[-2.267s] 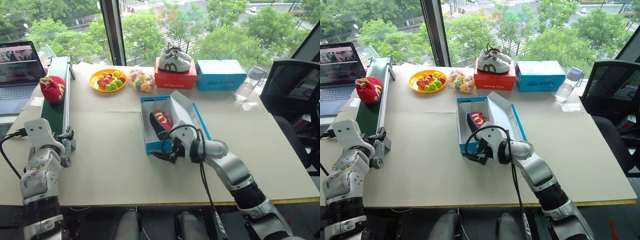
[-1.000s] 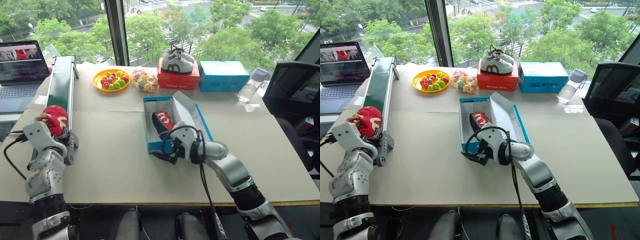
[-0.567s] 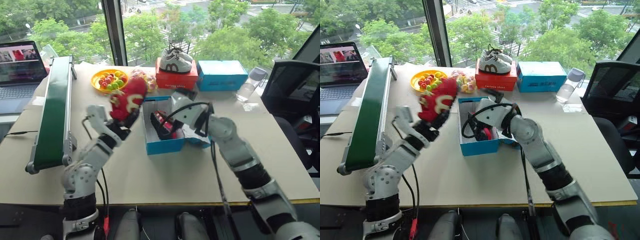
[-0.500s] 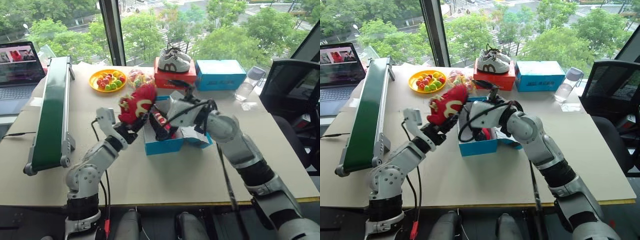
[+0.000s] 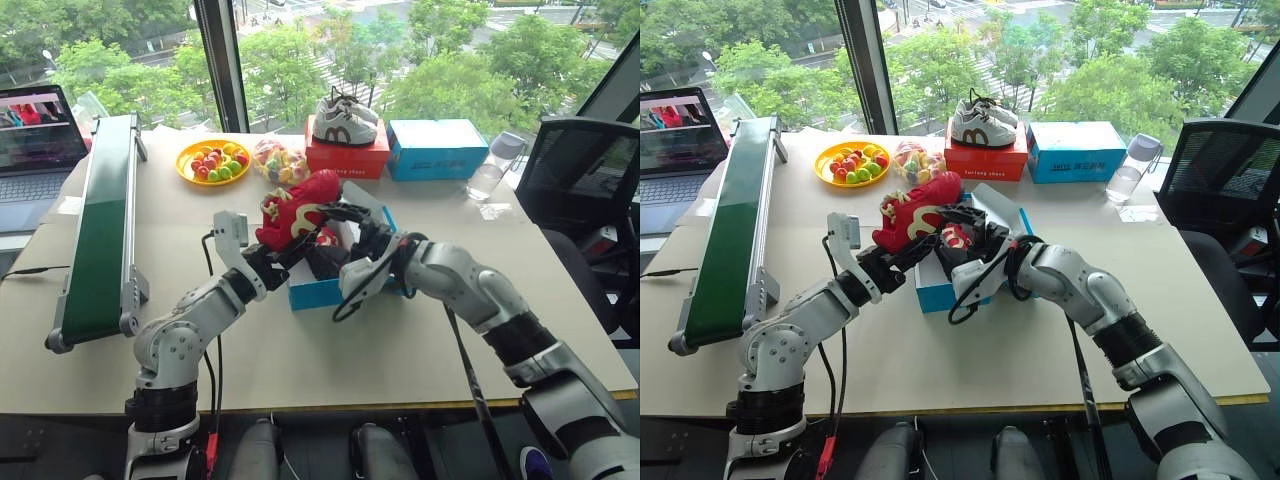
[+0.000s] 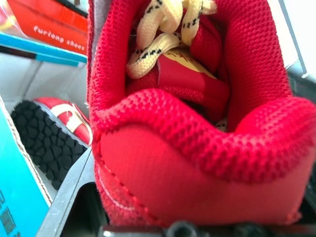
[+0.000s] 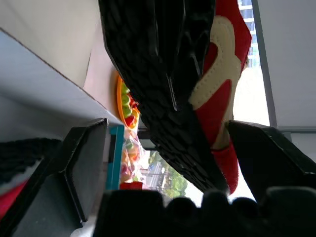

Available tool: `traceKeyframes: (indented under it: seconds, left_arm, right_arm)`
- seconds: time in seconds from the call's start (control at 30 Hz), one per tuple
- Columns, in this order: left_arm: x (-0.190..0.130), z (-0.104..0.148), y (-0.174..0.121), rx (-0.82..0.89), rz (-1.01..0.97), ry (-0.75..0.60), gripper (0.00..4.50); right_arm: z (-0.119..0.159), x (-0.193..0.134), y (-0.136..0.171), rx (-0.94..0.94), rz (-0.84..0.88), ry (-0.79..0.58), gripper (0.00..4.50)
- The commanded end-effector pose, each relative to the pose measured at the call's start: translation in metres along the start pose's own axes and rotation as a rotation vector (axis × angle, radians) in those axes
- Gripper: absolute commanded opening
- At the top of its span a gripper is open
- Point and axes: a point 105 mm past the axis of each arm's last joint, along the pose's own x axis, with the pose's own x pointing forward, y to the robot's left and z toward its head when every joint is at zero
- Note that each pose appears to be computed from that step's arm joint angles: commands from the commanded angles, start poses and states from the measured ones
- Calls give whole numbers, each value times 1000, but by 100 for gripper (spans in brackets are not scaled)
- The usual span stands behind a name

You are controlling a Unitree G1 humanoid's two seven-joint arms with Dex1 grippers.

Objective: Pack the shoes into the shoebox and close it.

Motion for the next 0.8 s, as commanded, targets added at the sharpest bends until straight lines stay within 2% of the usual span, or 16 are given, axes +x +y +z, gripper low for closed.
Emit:
traceKeyframes:
  seconds: [0.03,0.07,0.17,0.4,0.8]
  left_arm:
    - [-1,8,-18,33,-71,-27,266]
    - [-1,9,-17,36,-68,-29,266]
    - [-2,12,-13,61,-44,-41,264]
    - [-1,14,-8,72,-18,-52,264]
    - [1,9,-10,99,-23,-32,264]
  right_arm:
    - [-17,-4,-29,-47,-106,43,450]
    - [-16,-4,-29,-45,-104,36,450]
    - [-7,-3,-24,-13,-94,-2,374]
    - [11,0,-22,15,-90,-46,138]
    - [27,5,-15,86,-74,-78,138]
